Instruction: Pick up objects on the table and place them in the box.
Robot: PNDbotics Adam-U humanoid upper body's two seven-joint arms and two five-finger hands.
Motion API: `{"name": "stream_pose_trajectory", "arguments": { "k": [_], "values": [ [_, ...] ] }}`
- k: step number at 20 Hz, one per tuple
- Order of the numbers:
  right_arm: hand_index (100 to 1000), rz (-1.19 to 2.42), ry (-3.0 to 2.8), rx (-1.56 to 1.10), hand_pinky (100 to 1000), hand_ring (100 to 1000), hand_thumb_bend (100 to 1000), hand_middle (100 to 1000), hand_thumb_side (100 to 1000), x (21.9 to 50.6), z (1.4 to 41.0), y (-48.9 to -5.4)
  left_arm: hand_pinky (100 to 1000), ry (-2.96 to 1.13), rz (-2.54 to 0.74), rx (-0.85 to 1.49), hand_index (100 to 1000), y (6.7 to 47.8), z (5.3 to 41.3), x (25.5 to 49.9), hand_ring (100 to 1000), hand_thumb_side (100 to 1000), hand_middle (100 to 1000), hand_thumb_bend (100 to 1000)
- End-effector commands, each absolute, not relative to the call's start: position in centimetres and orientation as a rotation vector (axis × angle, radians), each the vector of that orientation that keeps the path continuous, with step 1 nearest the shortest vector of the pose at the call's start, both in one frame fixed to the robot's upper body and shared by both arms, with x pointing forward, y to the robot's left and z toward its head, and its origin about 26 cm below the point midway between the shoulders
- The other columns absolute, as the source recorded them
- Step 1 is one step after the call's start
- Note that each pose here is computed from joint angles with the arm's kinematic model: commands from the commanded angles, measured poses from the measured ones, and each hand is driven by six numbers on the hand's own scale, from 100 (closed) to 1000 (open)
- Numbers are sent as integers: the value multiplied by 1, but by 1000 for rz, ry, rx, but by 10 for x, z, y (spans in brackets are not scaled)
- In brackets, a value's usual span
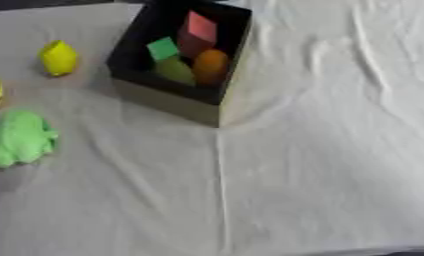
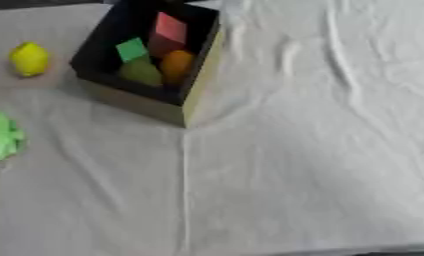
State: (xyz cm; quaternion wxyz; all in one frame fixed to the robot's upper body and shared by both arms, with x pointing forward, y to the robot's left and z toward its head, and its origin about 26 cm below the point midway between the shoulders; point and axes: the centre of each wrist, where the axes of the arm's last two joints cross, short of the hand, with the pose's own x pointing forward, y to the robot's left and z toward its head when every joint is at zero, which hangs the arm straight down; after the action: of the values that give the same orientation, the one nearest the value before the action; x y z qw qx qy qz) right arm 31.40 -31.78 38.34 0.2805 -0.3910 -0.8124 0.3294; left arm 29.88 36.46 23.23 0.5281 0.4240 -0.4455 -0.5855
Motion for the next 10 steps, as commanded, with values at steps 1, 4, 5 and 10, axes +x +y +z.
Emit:
{"name": "stream_pose_trajectory", "arguments": {
  "k": [1, 4, 5, 10],
  "values": [
    [724, 861, -2193, -1079, 868, 875, 100, 610, 225, 310, 392, -322, 900, -1042, -1404, 1012, 941, 370, 238, 304, 885, 121, 852, 471],
    [721, 851, -2195, -1071, 868, 873, 100, 608, 226, 310, 391, -321, 901, -1029, -1419, 992, 943, 368, 237, 312, 888, 137, 854, 471],
    [721, 848, -2196, -1068, 868, 873, 100, 607, 222, 311, 391, -321, 900, -1022, -1423, 988, 943, 368, 237, 314, 888, 126, 854, 472],
    [716, 841, -2201, -1053, 868, 870, 100, 602, 253, 311, 390, -320, 904, -984, -1443, 981, 949, 367, 234, 325, 897, 120, 862, 470]
  ]
}}
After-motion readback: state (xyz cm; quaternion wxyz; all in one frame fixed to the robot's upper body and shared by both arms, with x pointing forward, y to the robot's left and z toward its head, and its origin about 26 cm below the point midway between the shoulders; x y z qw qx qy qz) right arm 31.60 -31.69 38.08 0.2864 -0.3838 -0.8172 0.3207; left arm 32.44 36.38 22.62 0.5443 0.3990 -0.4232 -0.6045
